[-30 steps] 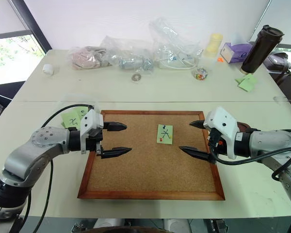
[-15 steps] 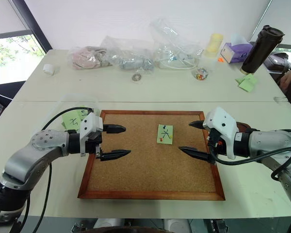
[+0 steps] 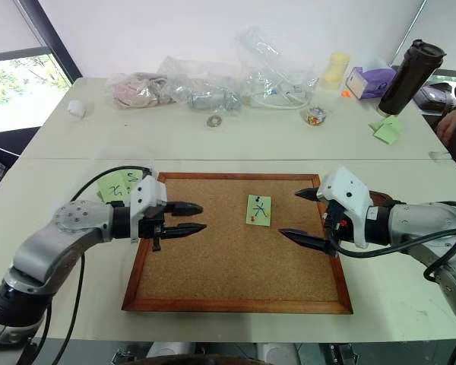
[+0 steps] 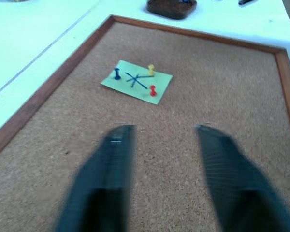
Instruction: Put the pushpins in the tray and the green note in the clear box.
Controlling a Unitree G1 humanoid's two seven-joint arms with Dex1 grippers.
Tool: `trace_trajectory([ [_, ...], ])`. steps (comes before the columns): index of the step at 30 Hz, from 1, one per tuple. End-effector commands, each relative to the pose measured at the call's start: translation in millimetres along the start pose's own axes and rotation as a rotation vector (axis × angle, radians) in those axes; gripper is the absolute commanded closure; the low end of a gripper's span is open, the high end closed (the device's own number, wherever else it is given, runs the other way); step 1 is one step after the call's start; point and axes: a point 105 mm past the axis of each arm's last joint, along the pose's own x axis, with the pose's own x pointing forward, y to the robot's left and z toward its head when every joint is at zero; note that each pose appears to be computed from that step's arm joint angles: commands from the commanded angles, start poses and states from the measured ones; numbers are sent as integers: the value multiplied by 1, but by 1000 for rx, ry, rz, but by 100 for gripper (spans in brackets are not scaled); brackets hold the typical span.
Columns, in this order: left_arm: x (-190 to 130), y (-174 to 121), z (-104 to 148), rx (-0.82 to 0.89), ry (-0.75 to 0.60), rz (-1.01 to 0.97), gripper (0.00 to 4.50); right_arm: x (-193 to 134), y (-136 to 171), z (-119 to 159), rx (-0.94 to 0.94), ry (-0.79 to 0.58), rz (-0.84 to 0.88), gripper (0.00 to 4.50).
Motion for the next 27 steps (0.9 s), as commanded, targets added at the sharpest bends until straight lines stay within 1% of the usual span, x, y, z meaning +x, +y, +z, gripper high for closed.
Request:
trace_trajectory([
  [1, 8, -1, 0, 47, -1, -18, 422, 0, -1, 7, -28, -23, -5, 0],
  [2, 10, -1, -2, 44, 1, -24, 449, 1, 0, 6, -26, -23, -3, 0],
  [4, 14, -2, -10, 22, 7, -31, 449, 3, 0, 6, -25, -23, 0, 0],
  [6, 16, -6, -37, 39, 96, -41, 449, 12, -1, 7, -17, -56, 1, 0],
  [7, 16, -8, -45, 52, 126, -47, 449, 16, -2, 7, -14, -68, -1, 0],
  [13, 18, -12, -72, 30, 159, -30, 449, 37, -20, 2, -14, -77, -68, 0],
  [17, 19, -8, -91, 33, 202, 10, 449, 65, -30, -3, 77, -125, -76, 0],
  [21, 18, -8, -95, 38, 204, 19, 449, 82, -38, -9, 96, -109, -86, 0],
  [27, 18, -9, -94, 47, 204, 32, 449, 96, -42, -22, 100, -76, -73, 0],
])
